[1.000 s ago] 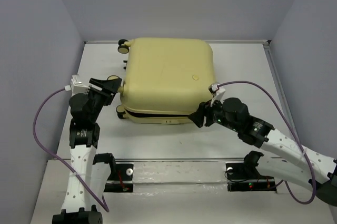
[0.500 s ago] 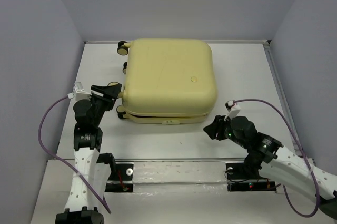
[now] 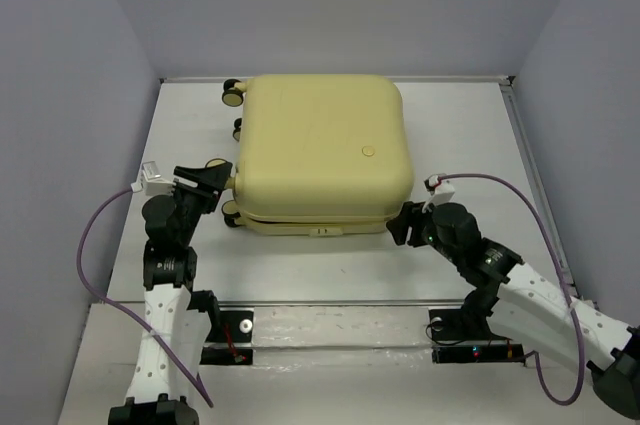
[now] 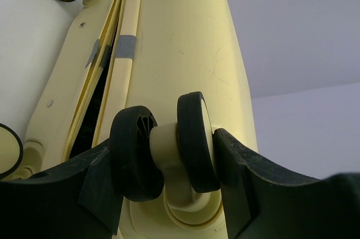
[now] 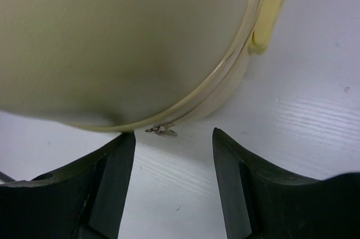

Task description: Pack the luggage

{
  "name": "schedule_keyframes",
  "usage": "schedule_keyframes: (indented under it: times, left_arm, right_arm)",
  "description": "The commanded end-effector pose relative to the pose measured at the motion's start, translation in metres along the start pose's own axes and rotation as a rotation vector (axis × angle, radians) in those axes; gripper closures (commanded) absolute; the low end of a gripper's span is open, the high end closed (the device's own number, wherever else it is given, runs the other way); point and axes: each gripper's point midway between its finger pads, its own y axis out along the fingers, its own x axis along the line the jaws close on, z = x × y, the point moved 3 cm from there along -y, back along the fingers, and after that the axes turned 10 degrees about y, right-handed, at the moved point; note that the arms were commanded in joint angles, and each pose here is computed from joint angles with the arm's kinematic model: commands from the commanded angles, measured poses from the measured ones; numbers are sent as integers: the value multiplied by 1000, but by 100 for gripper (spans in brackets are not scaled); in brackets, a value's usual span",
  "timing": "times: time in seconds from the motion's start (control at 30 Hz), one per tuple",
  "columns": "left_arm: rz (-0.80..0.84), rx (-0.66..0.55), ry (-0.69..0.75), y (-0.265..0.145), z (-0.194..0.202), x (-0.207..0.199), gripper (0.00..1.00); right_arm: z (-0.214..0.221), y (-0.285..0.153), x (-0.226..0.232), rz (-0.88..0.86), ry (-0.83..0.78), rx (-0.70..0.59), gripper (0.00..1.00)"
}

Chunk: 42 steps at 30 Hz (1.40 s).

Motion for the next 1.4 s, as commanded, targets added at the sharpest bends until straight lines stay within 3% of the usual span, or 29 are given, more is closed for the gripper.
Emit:
schedule_keyframes:
  times: [0.0, 0.23, 0.6, 0.77, 0.93, 1.13, 1.37]
  left_arm:
    - [99, 55, 216, -4, 13, -3, 94]
    - [94, 63, 218, -4, 16, 1, 94]
    - [83, 89, 192, -6, 31, 17, 94]
    - [77, 92, 187, -6, 33, 21, 94]
    - [85, 100, 175, -7, 38, 23, 94]
    - [77, 98, 160, -9, 44, 32, 94]
    - [82, 100, 147, -11, 48, 35, 94]
  right_arm:
    - [-38, 10, 13, -90, -17, -91, 39]
    - [-33, 19, 19, -214, -23, -101, 55]
    - [-21, 21, 31, -315, 0, -56, 67]
    - [-24, 22, 29, -304, 7, -80, 93]
    - [-13, 14, 38, -387, 45, -41, 93]
    - [37, 6, 43, -367, 99, 47, 93]
    - [43, 27, 100, -278, -97, 103, 93]
